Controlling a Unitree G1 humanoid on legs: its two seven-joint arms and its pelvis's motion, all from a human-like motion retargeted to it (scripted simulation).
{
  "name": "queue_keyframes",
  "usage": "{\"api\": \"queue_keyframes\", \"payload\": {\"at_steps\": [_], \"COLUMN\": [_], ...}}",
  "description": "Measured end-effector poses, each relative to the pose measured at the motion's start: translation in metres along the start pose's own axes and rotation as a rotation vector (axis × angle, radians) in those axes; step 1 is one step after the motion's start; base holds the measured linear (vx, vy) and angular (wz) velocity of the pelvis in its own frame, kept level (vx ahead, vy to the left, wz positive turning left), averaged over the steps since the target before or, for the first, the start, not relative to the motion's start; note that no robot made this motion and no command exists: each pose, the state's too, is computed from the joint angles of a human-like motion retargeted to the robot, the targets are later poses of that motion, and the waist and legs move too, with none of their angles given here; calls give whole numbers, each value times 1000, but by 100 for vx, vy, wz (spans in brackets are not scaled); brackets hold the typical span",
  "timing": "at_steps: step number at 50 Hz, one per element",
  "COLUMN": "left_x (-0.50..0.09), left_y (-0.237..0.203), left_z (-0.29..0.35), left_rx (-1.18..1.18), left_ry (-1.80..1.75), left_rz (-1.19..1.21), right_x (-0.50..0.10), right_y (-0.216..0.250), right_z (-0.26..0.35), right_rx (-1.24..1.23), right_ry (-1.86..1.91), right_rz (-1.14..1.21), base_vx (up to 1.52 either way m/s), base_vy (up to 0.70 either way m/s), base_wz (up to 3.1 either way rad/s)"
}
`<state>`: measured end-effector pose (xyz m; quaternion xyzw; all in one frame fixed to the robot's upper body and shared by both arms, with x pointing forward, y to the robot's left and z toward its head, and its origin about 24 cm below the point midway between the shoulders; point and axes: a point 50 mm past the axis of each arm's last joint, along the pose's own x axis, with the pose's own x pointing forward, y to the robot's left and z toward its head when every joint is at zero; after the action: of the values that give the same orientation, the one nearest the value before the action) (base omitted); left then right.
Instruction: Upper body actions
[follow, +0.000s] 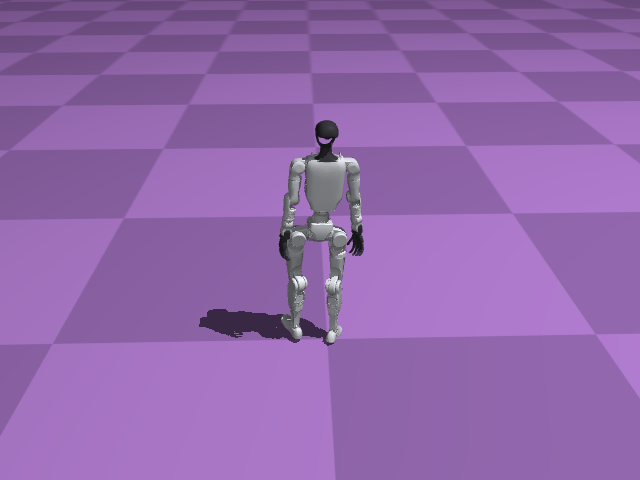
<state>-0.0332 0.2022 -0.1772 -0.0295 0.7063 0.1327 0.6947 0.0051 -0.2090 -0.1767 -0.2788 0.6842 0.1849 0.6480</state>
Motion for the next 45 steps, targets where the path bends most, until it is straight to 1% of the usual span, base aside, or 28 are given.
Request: {"api": "queue_keyframes", "payload": {"at_steps": [45], "left_x": [0], "left_y": [-2], "left_z": [-4], "left_rx": [-4], "left_ry": [14], "left_rz": [-6], "right_x": [0], "right_y": [5], "right_z": [-2], "right_rx": [-8], "right_ry": [10], "right_rz": [28], "base_vx": [0], "base_vy": [0], "base_wz": [0]}}
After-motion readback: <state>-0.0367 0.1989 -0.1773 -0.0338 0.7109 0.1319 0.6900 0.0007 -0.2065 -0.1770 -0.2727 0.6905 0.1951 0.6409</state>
